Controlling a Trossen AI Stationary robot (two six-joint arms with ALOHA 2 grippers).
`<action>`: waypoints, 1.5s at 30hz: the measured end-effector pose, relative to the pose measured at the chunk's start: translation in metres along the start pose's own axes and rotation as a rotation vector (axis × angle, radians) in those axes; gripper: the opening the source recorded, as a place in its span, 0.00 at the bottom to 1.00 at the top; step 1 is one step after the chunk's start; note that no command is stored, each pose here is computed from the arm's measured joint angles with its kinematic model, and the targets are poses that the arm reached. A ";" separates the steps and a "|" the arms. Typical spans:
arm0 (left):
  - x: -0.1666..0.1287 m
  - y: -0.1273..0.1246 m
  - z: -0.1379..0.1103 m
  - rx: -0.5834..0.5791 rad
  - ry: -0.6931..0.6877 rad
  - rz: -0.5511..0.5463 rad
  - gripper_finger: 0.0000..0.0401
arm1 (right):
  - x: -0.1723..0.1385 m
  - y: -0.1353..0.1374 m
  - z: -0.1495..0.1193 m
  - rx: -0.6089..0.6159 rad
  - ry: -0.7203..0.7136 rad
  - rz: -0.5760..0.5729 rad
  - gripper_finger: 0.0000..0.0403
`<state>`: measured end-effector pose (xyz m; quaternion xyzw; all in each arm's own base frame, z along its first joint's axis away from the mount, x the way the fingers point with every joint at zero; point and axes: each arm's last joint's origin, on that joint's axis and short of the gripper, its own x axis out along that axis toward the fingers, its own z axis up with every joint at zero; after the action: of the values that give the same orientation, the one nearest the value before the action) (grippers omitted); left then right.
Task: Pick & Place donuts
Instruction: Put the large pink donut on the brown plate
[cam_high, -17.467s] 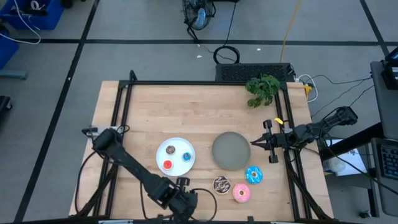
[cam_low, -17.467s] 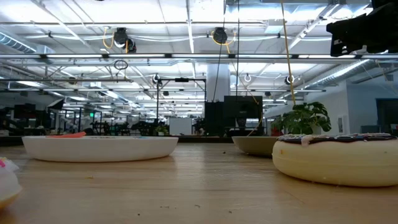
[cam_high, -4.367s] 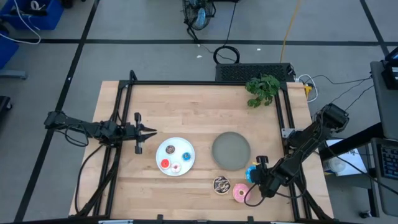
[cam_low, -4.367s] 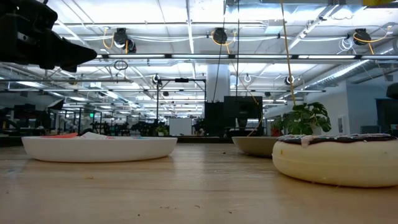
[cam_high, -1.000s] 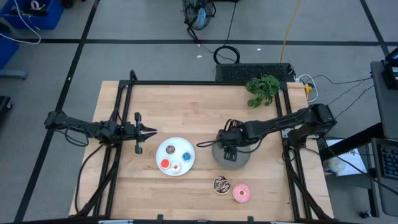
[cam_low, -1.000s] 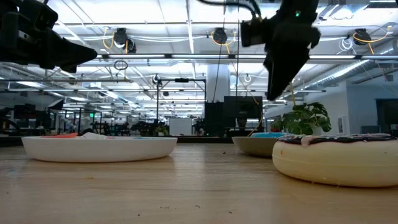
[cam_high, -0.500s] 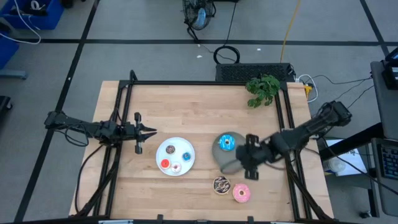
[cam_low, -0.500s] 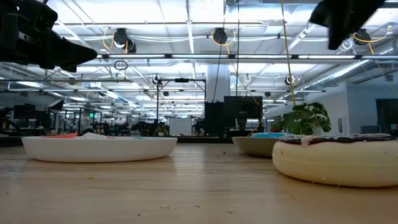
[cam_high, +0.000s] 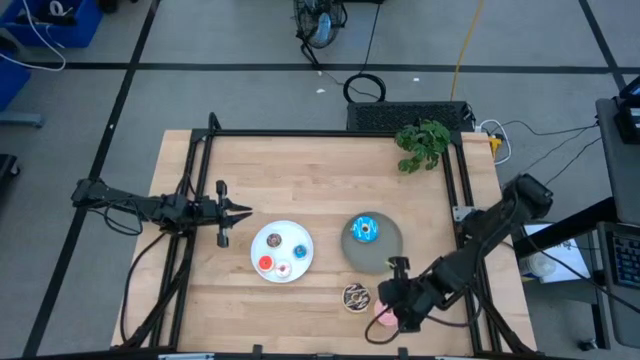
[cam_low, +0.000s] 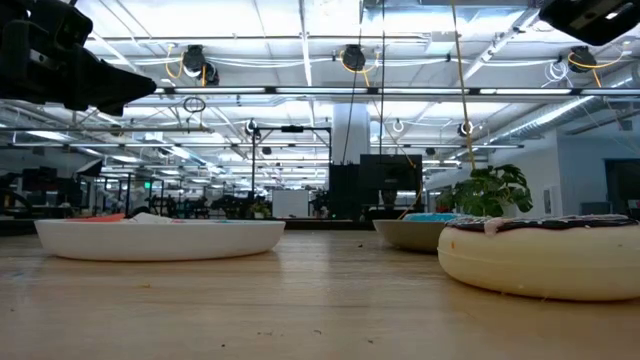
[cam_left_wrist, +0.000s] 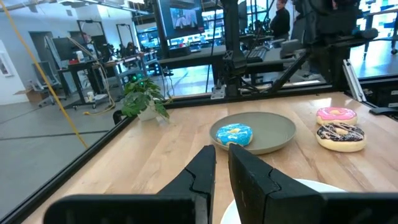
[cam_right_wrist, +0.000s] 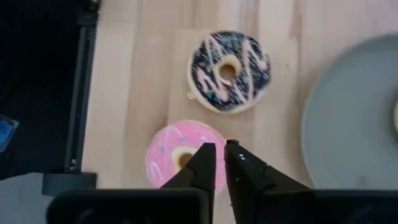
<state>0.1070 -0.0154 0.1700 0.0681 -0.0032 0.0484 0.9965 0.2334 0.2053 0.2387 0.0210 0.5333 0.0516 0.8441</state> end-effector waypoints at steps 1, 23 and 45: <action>0.000 0.000 0.000 0.000 0.000 0.000 0.13 | 0.002 0.002 0.000 -0.012 -0.005 0.006 0.04; 0.000 0.000 0.000 -0.015 0.003 0.000 0.13 | 0.020 0.018 -0.006 0.031 -0.038 -0.013 0.19; 0.000 0.000 -0.001 -0.013 0.005 -0.001 0.13 | 0.056 0.008 -0.047 0.081 -0.042 0.012 0.50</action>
<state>0.1070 -0.0154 0.1695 0.0616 -0.0009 0.0482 0.9969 0.2142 0.2189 0.1688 0.0594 0.5171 0.0347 0.8532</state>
